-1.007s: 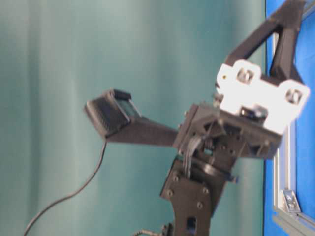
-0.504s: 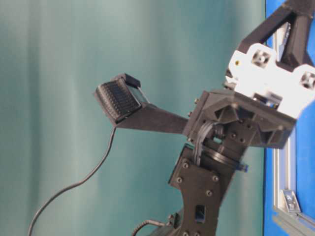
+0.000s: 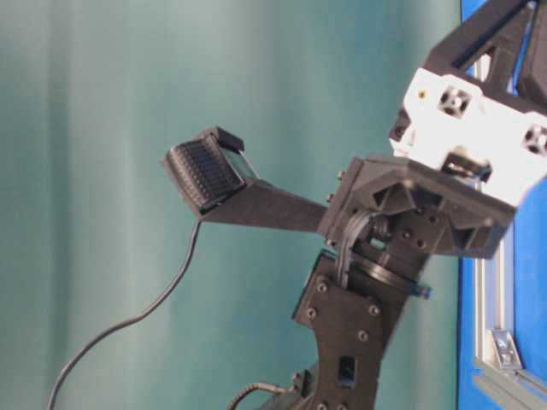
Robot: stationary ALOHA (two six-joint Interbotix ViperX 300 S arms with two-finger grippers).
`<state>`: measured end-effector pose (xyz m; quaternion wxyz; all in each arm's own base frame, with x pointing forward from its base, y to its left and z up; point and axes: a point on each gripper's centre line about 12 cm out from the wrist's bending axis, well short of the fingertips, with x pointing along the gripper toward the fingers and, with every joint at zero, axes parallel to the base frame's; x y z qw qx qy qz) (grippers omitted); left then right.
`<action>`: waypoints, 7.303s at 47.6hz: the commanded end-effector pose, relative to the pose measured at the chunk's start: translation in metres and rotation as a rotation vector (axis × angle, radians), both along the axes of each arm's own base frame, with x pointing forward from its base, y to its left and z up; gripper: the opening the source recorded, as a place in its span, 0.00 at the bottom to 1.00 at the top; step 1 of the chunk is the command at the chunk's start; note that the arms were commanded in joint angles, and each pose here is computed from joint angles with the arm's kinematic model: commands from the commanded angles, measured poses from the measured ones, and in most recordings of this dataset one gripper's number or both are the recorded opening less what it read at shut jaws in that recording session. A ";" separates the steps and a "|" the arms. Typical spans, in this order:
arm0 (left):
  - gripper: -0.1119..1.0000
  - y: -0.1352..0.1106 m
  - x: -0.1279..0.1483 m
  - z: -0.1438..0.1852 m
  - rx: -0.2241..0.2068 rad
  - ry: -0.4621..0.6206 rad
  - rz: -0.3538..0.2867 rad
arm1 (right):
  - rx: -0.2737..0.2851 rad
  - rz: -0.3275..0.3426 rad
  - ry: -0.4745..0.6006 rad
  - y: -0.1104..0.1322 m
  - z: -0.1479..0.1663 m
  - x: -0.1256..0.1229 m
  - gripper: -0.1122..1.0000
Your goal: Insert the wire through the string loop located on the right side.
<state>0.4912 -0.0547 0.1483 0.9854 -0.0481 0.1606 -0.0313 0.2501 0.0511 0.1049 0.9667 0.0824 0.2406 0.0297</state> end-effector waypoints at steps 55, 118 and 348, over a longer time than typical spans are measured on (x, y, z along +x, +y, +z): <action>0.90 -0.002 0.013 -0.024 0.005 0.029 -0.002 | 0.005 -0.003 -0.022 0.001 0.005 0.005 0.06; 0.47 -0.004 0.018 -0.022 0.004 0.029 -0.005 | 0.005 -0.003 -0.027 0.001 0.006 0.005 0.06; 0.88 0.031 -0.239 0.028 -0.021 0.083 0.013 | 0.034 0.022 -0.150 -0.009 0.088 -0.016 0.96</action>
